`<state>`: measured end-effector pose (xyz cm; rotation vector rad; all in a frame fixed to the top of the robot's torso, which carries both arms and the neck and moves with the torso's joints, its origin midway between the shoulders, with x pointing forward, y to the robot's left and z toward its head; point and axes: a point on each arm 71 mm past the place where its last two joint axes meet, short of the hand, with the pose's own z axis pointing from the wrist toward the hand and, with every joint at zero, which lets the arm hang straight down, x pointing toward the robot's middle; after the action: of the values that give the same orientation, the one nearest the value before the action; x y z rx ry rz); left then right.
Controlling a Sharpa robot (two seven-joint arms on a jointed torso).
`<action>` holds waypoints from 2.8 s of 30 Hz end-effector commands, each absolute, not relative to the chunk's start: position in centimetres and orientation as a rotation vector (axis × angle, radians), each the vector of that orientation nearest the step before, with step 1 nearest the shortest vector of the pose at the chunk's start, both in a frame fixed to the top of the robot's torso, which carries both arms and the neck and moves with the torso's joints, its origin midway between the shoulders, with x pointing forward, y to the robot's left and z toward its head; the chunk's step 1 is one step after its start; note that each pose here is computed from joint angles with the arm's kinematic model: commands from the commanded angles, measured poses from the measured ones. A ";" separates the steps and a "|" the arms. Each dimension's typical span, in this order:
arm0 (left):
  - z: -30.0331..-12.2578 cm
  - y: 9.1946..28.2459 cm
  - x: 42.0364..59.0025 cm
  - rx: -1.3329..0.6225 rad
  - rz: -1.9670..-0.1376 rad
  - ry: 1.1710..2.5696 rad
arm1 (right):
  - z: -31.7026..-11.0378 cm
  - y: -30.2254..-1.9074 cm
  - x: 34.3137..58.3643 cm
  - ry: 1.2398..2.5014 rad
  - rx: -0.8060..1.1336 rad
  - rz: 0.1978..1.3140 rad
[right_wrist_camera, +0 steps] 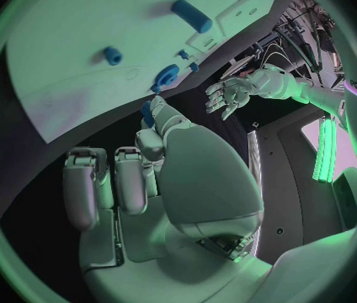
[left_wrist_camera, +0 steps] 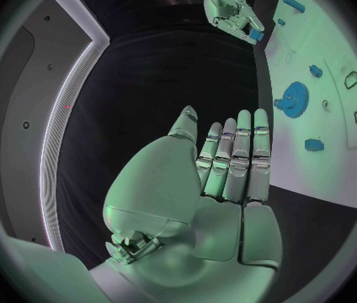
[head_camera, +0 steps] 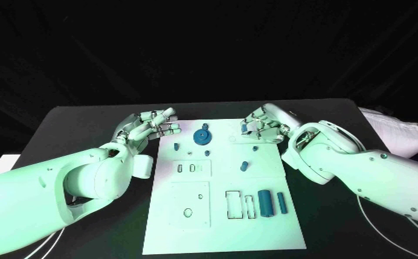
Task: Assemble the parts on the task board
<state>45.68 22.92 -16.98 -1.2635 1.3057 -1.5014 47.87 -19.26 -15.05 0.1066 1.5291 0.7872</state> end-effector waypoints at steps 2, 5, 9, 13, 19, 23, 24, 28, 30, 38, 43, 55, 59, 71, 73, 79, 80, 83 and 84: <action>-16.9 22.8 45.8 -1.259 -1.525 1.305 | -15.1 -16.4 47.0 1.551 0.102 0.705; -17.0 22.8 45.9 -1.260 -1.525 1.305 | -15.4 -14.5 46.3 1.571 0.076 0.718; -17.0 22.8 46.0 -1.261 -1.523 1.303 | -16.3 -12.1 45.6 1.601 0.044 0.720; -17.0 22.8 46.0 -1.262 -1.523 1.303 | -17.5 -10.1 45.0 1.634 0.018 0.720; -17.0 22.7 46.1 -1.262 -1.525 1.304 | -18.8 -8.1 44.4 1.663 -0.022 0.721; -17.0 22.7 46.1 -1.262 -1.525 1.304 | -19.4 -7.4 44.0 1.678 -0.040 0.729; -17.0 22.7 46.1 -1.263 -1.525 1.304 | -19.5 -7.3 43.9 1.682 -0.044 0.731; -17.0 22.8 46.1 -1.265 -1.522 1.303 | -20.0 -6.9 43.6 1.697 -0.055 0.733; -17.0 22.8 46.1 -1.265 -1.521 1.303 | -20.2 -6.8 43.5 1.704 -0.060 0.733; -17.0 22.7 46.0 -1.265 -1.525 1.305 | -20.7 -6.4 43.2 1.722 -0.073 0.734; -17.0 22.6 46.0 -1.265 -1.526 1.306 | -21.0 -6.2 43.2 1.724 -0.076 0.730; -17.1 22.6 46.0 -1.265 -1.527 1.308 | -21.4 -6.2 43.4 1.731 -0.093 0.714; -17.1 22.6 46.0 -1.266 -1.527 1.309 | -21.5 -6.2 43.3 1.732 -0.104 0.706; -17.1 22.6 46.0 -1.267 -1.526 1.311 | -21.8 -6.2 43.3 1.751 -0.133 0.686; -17.1 22.6 46.0 -1.267 -1.525 1.311 | -21.8 -6.3 43.3 1.752 -0.134 0.683; -17.1 22.6 46.0 -1.269 -1.525 1.314 | -21.8 -6.3 43.4 1.734 -0.122 0.688; -17.1 22.6 46.0 -1.269 -1.525 1.314 | -21.8 -6.3 43.4 1.730 -0.118 0.689; -17.1 22.6 46.0 -1.270 -1.525 1.315 | -21.6 -6.3 43.4 1.712 -0.104 0.696; -17.1 22.6 46.0 -1.270 -1.525 1.316 | -21.6 -6.3 43.4 1.706 -0.099 0.698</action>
<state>46.05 22.85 -17.20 -1.2742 1.3090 -1.4979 43.39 -6.11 -21.14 -0.1034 1.6998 0.7206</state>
